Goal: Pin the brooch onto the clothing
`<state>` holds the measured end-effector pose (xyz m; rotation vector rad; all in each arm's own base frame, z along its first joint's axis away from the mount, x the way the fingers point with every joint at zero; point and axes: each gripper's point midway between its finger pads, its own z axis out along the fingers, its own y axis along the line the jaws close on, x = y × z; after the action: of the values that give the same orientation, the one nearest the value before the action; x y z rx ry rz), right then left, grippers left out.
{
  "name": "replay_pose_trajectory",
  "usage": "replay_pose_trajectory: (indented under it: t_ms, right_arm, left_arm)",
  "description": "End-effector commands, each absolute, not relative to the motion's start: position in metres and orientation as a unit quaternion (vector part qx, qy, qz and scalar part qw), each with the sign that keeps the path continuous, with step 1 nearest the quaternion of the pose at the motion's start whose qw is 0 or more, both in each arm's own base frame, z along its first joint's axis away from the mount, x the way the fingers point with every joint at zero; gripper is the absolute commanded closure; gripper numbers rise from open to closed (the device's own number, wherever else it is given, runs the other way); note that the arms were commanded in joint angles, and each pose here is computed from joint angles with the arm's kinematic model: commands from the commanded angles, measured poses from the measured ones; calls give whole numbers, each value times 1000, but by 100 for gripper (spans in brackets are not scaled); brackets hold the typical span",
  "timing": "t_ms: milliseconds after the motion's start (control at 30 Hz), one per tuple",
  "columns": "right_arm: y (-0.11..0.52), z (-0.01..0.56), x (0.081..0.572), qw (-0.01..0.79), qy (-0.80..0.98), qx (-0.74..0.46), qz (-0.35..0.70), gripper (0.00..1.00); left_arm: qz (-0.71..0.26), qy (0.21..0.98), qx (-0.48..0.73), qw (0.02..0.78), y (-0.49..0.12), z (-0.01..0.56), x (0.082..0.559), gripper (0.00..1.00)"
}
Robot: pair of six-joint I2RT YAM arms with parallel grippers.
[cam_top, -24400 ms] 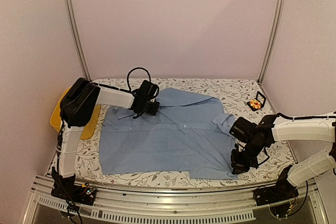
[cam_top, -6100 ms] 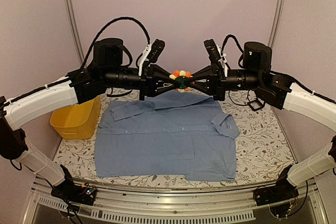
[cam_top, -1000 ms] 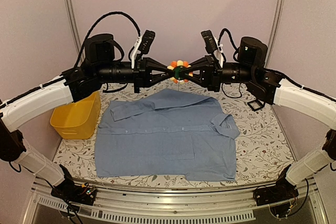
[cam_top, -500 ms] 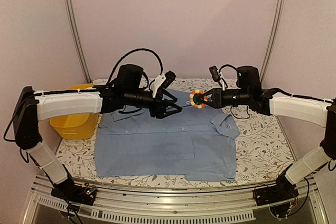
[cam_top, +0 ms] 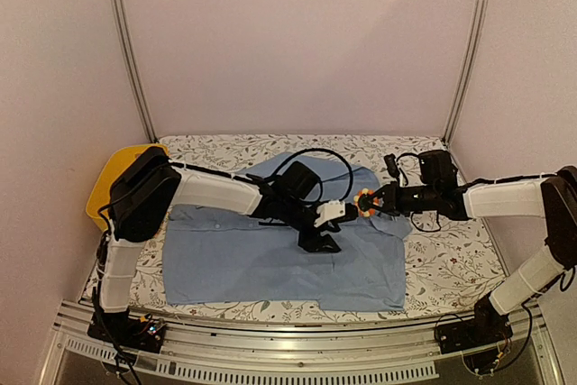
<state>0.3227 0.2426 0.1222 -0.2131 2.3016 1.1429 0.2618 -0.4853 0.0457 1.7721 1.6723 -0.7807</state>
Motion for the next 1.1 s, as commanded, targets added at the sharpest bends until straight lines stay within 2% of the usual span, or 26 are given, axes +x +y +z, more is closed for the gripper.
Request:
replay_pose_trajectory:
  t_ms: [0,233,333,367,467,533,900,1067]
  right_arm:
    - [241,116,324,279,848,-78,444,100]
    - [243,101,324,256,848,-80,457,100]
    - [245,97,323,248,848,-82,462,100]
    - [245,96,323,247,847,-82,464,100]
    - [248,91,324,239,845,-76,472,100]
    - [250,87,324,232,843,-70,480,100]
    - [252,71,320,208,843,-50,493,100]
    - [252,73,318,208,842,-53,495,100]
  left_arm:
    - [-251,575,716,307,-494,38,277,40]
    - [-229,576,734,278,-484,8,283,45]
    - [-232,585,727,274,-482,3,285,54]
    - [-234,588,724,275,-482,3,287,61]
    - [-242,594,715,277,-484,7,288,89]
    - [-251,594,712,277,-486,12,285,100]
    - [-284,611,685,277,-493,34,288,100]
    - [-303,608,687,258,-483,41,271,100]
